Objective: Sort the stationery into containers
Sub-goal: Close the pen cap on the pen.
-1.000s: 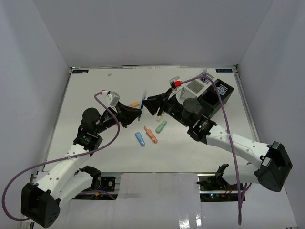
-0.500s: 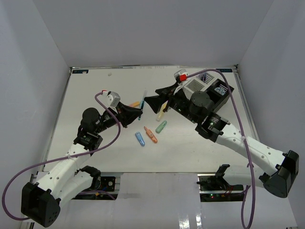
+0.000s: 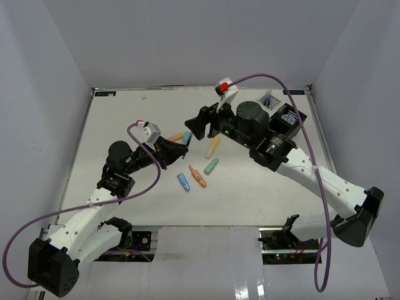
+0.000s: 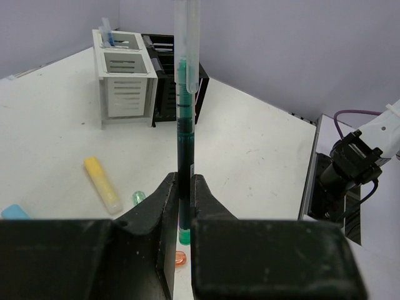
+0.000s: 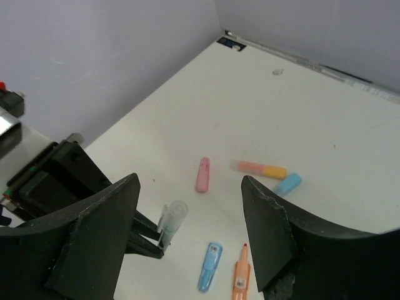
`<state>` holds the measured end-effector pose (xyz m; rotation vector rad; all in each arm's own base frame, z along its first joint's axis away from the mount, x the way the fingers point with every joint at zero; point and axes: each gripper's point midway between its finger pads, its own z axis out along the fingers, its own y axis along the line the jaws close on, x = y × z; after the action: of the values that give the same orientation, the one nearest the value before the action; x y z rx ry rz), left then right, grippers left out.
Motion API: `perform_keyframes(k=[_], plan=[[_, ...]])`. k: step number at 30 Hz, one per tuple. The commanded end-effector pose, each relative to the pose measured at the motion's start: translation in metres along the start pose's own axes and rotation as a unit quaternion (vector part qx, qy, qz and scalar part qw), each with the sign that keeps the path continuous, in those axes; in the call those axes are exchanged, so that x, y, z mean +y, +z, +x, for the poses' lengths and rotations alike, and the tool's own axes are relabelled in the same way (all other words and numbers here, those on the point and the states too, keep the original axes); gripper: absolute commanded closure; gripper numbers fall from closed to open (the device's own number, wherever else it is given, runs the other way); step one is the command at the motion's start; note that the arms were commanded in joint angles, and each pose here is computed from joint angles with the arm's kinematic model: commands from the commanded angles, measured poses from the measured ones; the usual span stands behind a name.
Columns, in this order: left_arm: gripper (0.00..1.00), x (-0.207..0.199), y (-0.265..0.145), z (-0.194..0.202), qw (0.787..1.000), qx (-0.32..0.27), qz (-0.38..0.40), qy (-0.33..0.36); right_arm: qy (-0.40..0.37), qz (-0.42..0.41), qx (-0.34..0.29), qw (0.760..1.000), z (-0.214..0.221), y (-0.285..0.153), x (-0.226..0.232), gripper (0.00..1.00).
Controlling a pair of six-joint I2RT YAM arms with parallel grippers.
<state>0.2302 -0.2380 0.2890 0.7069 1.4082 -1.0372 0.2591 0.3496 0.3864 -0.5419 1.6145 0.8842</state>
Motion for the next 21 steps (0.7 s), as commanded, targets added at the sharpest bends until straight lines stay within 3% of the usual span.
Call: perform_keyframes(k=[1, 7, 21], plan=[[1.00, -0.003, -0.001, -0.010, 1.000, -0.014, 0.009, 0.024, -0.003, 0.011, 0.005, 1.000, -0.005, -0.002, -0.002, 0.28], [1.00, -0.002, -0.001, -0.012, 1.000, -0.016, 0.005, 0.024, -0.002, -0.004, 0.019, 1.000, 0.003, 0.001, 0.002, 0.33], [1.00, -0.001, 0.001, -0.011, 1.000, -0.013, 0.005, 0.022, 0.003, -0.023, 0.034, 0.999, 0.013, 0.011, 0.008, 0.63]])
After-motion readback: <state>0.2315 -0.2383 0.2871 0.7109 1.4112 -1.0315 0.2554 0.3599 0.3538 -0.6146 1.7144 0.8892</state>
